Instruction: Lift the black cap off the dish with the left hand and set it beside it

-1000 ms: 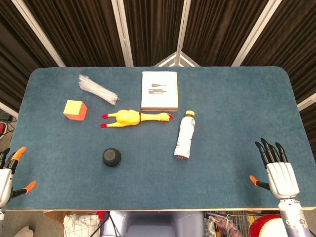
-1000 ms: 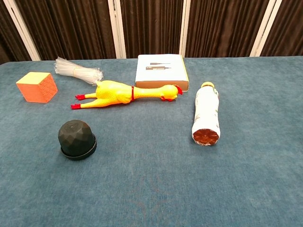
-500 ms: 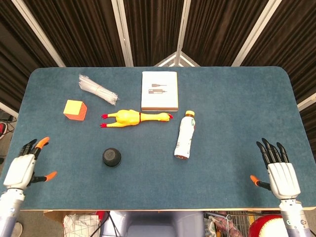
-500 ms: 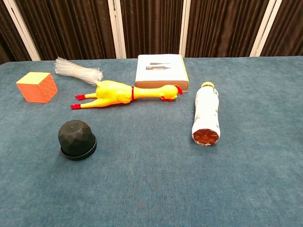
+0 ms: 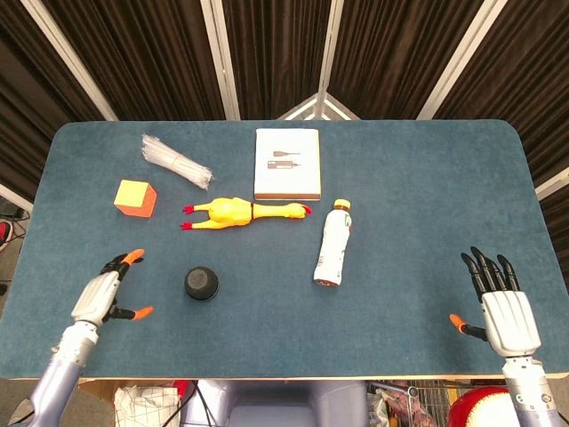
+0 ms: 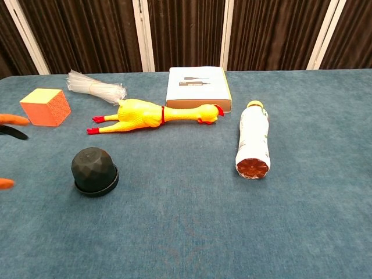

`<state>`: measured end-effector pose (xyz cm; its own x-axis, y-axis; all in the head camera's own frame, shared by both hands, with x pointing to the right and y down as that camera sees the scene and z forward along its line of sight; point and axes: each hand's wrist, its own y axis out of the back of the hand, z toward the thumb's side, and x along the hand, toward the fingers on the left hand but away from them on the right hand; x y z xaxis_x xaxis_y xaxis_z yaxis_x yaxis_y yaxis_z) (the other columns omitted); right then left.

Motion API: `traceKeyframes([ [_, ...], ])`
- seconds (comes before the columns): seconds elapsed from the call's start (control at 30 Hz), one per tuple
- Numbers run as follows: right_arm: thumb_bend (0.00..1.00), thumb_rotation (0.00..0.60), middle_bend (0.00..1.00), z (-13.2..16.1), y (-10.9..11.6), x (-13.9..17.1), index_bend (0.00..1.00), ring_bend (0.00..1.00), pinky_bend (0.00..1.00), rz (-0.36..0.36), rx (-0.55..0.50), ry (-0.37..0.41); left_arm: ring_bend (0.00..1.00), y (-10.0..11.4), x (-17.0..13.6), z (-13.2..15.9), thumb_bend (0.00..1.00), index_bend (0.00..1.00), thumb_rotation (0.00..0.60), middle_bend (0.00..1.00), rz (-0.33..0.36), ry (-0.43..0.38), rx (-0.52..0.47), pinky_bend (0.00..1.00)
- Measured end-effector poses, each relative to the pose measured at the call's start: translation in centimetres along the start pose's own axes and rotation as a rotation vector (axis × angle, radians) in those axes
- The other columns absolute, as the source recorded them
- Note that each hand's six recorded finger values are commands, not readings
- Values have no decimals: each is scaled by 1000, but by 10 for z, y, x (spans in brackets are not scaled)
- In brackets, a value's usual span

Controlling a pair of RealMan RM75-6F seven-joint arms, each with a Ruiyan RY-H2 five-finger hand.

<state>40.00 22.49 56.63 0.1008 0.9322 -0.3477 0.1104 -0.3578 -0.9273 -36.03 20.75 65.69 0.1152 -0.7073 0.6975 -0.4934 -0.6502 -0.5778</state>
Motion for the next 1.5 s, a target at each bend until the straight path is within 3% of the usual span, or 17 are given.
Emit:
traceKeyframes([
  [0.33, 148, 600, 0, -1, 3, -2, 0, 124, 0, -5, -7, -1, 0, -35, 16, 11, 22, 91, 600, 139, -29, -39, -50, 0],
  [1.0, 148, 600, 0, -3, 1, -1, 0, 124, 0, 2, -10, -6, 0, -60, 40, 40, 22, 91, 600, 181, -15, -107, -102, 0],
  [1.5, 148, 600, 0, -5, 1, -1, 0, 124, 0, 7, -21, -10, 0, -81, 47, 42, 11, 88, 600, 188, -54, -103, -61, 0],
])
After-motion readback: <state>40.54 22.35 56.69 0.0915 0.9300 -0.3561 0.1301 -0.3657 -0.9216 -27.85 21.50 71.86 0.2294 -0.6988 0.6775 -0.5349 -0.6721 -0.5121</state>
